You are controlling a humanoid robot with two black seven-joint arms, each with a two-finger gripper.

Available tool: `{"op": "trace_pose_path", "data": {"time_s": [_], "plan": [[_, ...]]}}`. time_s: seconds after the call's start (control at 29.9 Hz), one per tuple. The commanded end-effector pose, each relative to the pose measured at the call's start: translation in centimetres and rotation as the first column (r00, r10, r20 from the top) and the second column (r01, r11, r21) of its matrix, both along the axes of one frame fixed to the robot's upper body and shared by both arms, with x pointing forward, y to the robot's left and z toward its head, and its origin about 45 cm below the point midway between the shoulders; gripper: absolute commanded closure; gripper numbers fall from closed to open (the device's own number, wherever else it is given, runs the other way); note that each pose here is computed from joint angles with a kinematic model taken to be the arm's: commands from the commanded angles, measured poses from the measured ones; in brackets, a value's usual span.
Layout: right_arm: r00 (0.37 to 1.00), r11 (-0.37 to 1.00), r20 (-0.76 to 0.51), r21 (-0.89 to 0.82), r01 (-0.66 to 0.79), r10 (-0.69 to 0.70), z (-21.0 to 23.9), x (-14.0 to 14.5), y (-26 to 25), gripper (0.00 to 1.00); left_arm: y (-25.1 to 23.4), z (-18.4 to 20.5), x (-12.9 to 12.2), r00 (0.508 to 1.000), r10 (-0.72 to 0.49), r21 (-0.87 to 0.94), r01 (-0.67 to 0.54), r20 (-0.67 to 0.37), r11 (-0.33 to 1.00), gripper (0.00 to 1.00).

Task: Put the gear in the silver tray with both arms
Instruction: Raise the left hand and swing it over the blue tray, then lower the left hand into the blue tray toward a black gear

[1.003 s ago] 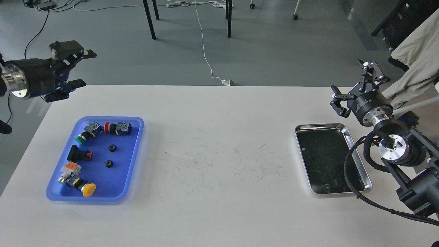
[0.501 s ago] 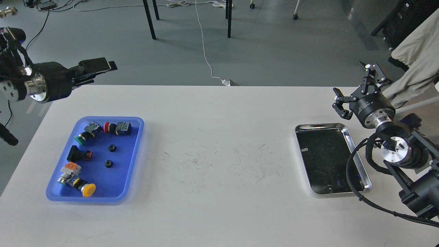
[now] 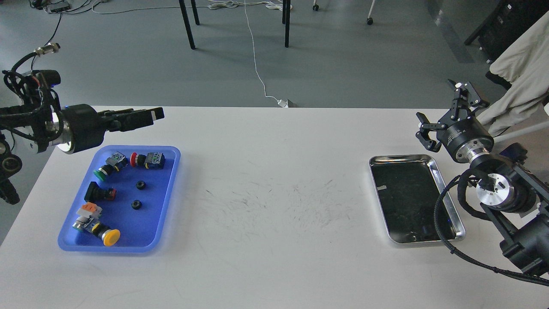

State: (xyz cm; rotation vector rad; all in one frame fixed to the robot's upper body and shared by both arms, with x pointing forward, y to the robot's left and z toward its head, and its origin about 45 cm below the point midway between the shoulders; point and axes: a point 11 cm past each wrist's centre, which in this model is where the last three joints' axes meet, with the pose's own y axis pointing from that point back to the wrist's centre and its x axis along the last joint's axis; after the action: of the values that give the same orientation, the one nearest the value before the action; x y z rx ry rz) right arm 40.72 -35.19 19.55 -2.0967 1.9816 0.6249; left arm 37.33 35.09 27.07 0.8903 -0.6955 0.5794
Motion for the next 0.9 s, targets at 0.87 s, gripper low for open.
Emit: {"op": "trace_pose_path", "data": {"time_s": [0.87], "plan": [[1.0, 0.999, -0.001, -0.047, -0.002, 0.001, 0.1, -0.3, -0.9, 0.01, 2.8, -2.5, -0.9, 0.979, -0.179, 0.242, 0.15, 0.1, 0.959, 0.02]]}}
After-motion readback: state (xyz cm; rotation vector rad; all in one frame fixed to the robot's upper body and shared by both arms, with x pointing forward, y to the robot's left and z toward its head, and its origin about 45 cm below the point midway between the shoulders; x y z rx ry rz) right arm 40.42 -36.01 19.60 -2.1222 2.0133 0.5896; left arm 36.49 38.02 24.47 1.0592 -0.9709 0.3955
